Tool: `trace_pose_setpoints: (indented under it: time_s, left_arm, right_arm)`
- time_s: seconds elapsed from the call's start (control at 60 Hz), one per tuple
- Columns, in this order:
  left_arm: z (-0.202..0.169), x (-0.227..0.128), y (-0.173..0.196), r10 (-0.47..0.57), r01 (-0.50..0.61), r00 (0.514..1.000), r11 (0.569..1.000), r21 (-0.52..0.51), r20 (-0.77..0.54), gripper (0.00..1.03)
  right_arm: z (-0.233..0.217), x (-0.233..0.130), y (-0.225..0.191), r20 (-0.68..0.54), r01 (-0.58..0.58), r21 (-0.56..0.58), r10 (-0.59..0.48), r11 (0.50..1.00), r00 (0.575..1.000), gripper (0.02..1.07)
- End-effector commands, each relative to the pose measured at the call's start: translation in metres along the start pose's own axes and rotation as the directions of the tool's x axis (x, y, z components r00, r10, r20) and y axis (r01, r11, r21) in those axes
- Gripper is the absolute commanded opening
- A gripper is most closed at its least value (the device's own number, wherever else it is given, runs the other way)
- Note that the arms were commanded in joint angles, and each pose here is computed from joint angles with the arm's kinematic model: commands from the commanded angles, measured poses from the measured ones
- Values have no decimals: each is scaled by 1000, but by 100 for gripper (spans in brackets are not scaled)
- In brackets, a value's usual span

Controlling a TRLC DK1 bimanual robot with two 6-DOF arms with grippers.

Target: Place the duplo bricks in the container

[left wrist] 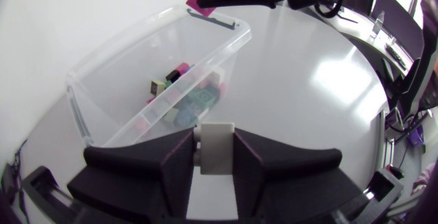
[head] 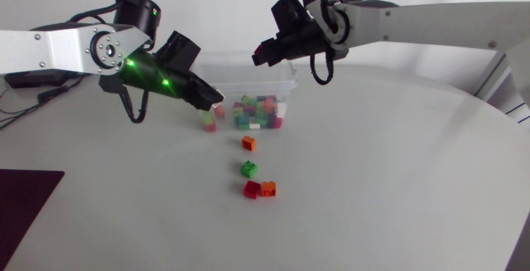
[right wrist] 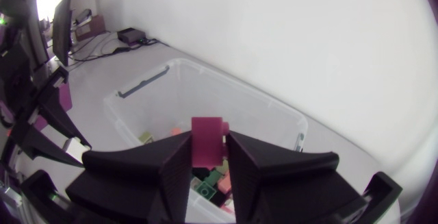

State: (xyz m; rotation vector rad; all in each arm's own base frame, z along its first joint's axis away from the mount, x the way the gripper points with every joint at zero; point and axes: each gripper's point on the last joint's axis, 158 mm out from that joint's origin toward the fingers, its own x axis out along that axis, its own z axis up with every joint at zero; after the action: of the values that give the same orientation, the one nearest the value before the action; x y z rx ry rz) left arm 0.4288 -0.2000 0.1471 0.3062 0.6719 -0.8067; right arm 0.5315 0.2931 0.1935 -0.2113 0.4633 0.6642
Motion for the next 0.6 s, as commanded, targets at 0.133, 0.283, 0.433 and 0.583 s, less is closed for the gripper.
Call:
trace_pose_setpoints:
  time_s: [0.133, 0.283, 0.433, 0.583]
  left_arm:
    - [37, -15, 25, 70, -60, 987, 996, -71, 146, 27]
    - [56, -25, 51, 130, -103, 966, 986, -129, 225, 28]
    - [68, -25, 66, 159, -118, 949, 980, -158, 274, 28]
    - [79, -15, 77, 166, -116, 940, 977, -180, 298, 28]
  right_arm:
    - [-43, 44, -13, -66, 44, 29, -42, 999, 997, 34]
    - [-41, 38, -15, -66, 61, 28, -59, 998, 996, 92]
    - [-21, 0, -13, -24, 69, 11, -69, 998, 997, 92]
    - [-2, -29, -10, 27, 77, -22, -77, 997, 997, 92]
